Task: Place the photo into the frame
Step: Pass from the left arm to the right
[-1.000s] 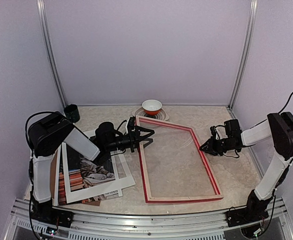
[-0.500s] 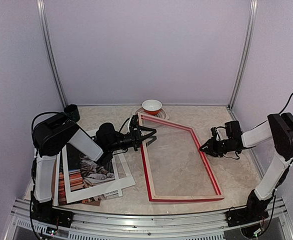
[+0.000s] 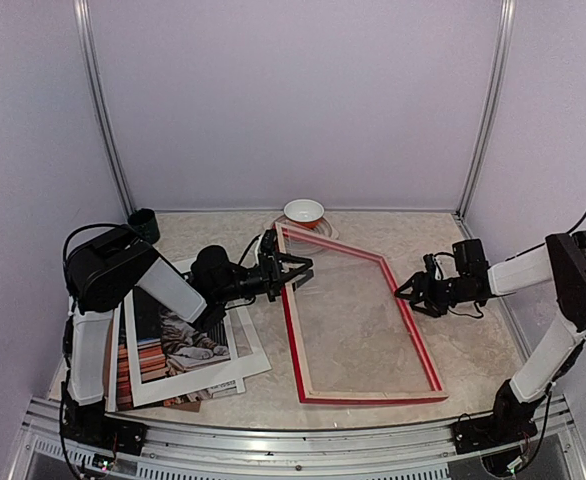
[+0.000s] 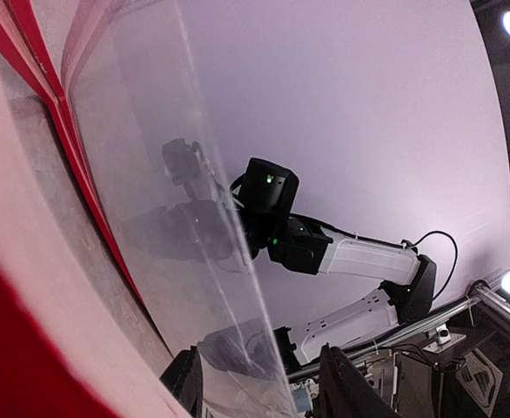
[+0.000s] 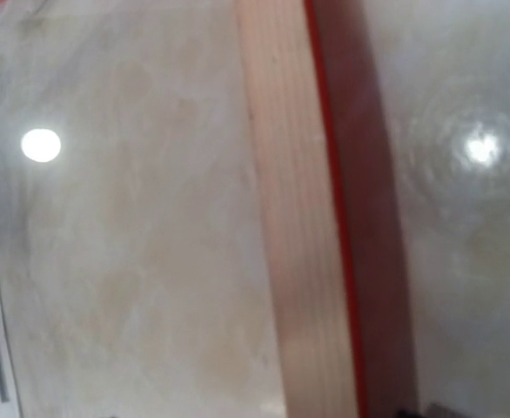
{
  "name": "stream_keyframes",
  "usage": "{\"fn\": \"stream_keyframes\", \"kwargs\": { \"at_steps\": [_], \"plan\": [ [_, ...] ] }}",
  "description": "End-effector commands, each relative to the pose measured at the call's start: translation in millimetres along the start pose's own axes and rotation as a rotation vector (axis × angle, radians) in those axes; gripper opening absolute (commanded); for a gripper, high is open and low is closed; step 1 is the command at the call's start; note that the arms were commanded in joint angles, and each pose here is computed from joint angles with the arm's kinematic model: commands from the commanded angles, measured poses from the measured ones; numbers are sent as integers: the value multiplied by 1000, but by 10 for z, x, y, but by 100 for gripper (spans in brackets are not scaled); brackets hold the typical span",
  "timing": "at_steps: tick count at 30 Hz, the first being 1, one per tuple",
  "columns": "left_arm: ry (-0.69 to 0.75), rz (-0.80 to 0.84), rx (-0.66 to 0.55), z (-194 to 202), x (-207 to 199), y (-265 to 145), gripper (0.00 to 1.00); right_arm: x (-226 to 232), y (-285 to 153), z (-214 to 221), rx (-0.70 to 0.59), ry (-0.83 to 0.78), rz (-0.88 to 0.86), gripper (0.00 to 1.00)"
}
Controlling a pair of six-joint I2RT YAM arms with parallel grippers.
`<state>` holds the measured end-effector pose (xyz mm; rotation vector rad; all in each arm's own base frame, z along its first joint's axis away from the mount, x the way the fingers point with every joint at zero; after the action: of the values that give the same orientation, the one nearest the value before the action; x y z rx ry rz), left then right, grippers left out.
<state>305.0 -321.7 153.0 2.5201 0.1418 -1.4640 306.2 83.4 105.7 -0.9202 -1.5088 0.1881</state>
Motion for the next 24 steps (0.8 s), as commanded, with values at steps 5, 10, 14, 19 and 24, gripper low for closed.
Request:
{"fn": "stream_keyframes", "kwargs": {
  "at_steps": [5, 10, 14, 19, 24],
  "plan": [
    [94, 134, -38, -156, -227, -34, 50, 375, -266, -178, -68, -118, 31, 75],
    [103, 173, -45, -189, -273, -64, 56, 484, -243, -278, -65, -142, -26, 76],
    [106, 207, -51, -198, -307, -69, 56, 635, -225, -365, -54, -175, -118, 77],
    [92, 229, -50, -195, -279, -64, 56, 960, -258, -476, -74, -257, -137, 77],
    [95, 231, -54, -196, -264, -46, 57, 1080, -226, -477, -71, -282, -124, 79]
  ]
}}
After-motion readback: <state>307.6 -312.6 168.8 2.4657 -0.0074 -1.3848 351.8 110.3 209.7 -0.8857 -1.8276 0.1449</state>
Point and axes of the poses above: each gripper's point midway between its finger pads, its own y axis out along the fingers, its own x axis along the line the jaws close on, z = x × y, the point moved 10 cm from there along -y, back along the fingers, and after that the axes turned 10 degrees about y, right-handed, at the moved point
